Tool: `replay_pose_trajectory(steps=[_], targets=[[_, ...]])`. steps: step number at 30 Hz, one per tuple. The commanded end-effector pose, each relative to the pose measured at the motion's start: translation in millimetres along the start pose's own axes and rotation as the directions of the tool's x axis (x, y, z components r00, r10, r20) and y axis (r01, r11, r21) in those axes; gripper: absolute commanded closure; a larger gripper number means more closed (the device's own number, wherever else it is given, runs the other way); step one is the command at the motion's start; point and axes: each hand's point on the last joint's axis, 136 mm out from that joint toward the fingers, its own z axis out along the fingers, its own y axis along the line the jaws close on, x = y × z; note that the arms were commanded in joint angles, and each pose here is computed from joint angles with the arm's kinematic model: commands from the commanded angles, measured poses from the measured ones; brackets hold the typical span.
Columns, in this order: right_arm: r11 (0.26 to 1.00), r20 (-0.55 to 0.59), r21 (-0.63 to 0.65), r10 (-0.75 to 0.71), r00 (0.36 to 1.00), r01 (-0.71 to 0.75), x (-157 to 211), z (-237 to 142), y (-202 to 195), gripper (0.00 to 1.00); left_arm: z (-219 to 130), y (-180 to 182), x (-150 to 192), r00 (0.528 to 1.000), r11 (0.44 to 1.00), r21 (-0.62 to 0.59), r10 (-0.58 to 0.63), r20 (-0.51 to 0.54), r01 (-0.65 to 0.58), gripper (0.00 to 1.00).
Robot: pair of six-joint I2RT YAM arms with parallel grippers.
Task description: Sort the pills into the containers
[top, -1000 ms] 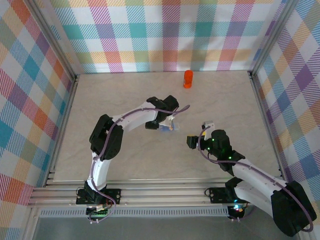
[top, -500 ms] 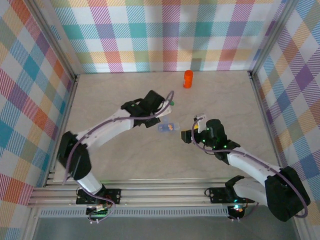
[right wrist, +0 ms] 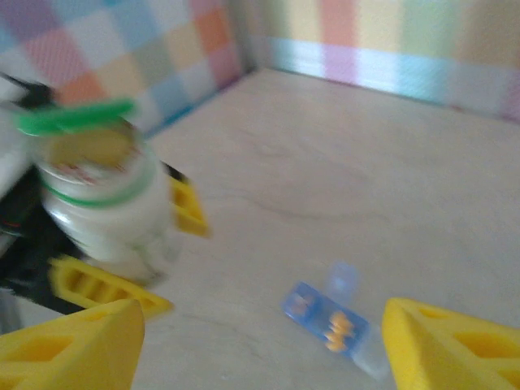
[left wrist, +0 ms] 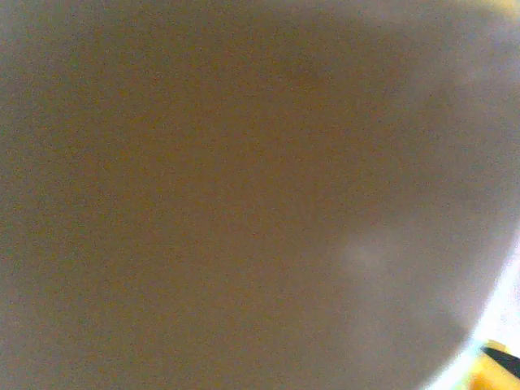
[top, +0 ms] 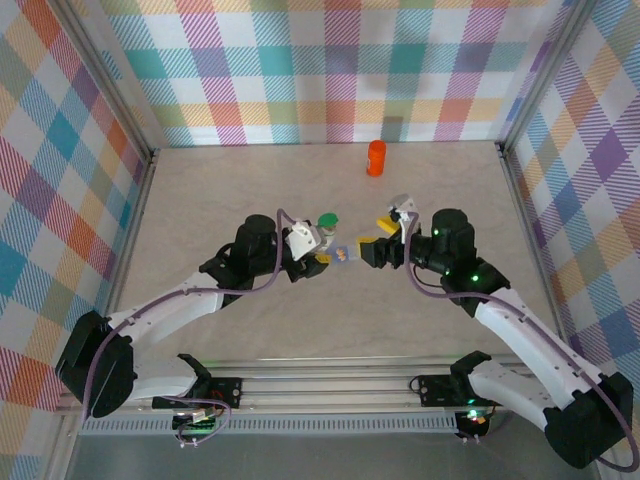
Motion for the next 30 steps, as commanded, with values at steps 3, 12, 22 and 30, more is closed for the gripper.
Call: replay_pose_trajectory(steps=[3,12,22,30], targets=[[0.92,0.017,-0.326,-0.224,0.974,0.217,-6,-7,57,0.34,-15,-33,-42,0.966,0.97,0.166,0.138,0.22,-0.177,1.0],[0.863,0.043,-0.437,-0.261,0.965,0.253,-13,6,69,0.33,-18,-49,-40,0.959,0.945,0.249,0.154,0.239,-0.214,1.0],[0.81,0.087,-0.505,-0.296,0.951,0.298,-12,25,86,0.34,-12,-54,-40,0.964,0.937,0.28,0.15,0.22,-0.21,1.0],[0.774,0.115,-0.551,-0.299,0.947,0.311,-13,37,103,0.35,0,-62,-33,0.969,0.93,0.294,0.173,0.176,-0.22,1.0]])
